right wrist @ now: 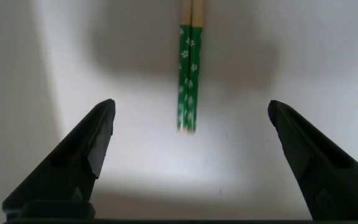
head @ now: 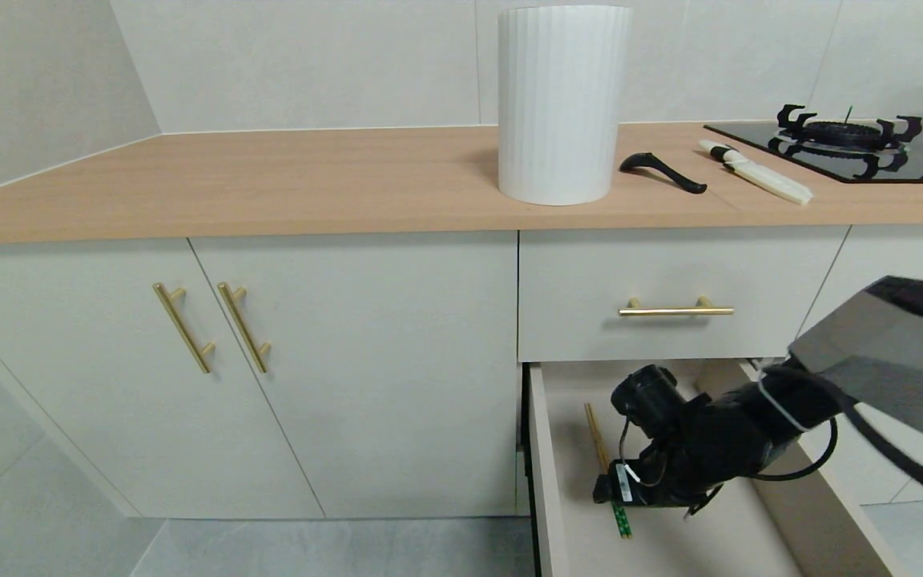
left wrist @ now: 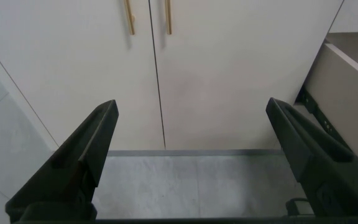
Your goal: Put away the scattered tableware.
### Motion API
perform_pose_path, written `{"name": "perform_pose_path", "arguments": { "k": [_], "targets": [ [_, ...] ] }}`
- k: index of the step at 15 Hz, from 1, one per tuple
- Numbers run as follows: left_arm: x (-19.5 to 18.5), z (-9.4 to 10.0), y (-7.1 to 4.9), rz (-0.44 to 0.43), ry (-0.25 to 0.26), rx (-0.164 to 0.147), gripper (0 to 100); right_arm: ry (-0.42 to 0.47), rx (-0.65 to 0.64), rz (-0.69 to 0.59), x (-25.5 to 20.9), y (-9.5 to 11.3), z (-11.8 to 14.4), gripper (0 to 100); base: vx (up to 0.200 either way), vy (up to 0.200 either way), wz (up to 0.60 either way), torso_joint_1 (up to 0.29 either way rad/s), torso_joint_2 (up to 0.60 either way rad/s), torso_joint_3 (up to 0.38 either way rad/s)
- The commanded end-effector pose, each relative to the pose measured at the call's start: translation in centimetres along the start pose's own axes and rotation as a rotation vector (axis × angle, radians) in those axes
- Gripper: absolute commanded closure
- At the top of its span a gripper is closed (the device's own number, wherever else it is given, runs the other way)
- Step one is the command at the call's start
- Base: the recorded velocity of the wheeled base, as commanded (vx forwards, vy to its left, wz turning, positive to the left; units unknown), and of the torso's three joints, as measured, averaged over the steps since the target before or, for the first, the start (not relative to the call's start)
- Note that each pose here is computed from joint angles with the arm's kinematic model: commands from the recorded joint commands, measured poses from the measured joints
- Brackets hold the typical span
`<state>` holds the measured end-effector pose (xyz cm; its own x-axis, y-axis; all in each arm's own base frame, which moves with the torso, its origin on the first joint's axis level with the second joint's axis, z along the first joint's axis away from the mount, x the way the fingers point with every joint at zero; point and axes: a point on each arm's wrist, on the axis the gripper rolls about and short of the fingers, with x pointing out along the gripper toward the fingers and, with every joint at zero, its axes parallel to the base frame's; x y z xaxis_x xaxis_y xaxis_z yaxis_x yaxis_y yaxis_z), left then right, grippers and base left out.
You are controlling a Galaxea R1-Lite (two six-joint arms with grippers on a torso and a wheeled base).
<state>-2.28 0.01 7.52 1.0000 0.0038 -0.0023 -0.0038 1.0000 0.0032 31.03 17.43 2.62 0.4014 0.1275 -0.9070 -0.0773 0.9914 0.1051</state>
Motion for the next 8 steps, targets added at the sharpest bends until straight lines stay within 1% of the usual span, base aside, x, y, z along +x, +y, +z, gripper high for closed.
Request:
{"name": "perform_pose_path", "arguments": {
  "k": [1, 4, 6, 8],
  "targets": [
    [0.0, 0.0, 0.0, 0.001, -0.001, 0.000, 0, -0.139, 0.009, 0.068, -9.7, -0.5, 1.0, 0, 0.000, 0.000, 0.00, 0.000, 0.00, 0.000],
    [0.0, 0.0, 0.0, 0.001, 0.001, 0.000, 0, -0.274, -0.003, 0.107, -15.3, -1.7, 0.9, 0, 0.000, 0.000, 0.00, 0.000, 0.00, 0.000],
    [0.0, 0.0, 0.0, 0.001, 0.001, 0.000, 0, -0.335, -0.024, 0.115, -17.6, -2.5, 0.3, 0, 0.000, 0.000, 0.00, 0.000, 0.00, 0.000],
    [0.0, 0.0, 0.0, 0.001, 0.001, 0.000, 0, -0.375, -0.025, 0.107, -18.7, -3.5, 0.4, 0, 0.000, 0.000, 0.00, 0.000, 0.00, 0.000]
  ]
}}
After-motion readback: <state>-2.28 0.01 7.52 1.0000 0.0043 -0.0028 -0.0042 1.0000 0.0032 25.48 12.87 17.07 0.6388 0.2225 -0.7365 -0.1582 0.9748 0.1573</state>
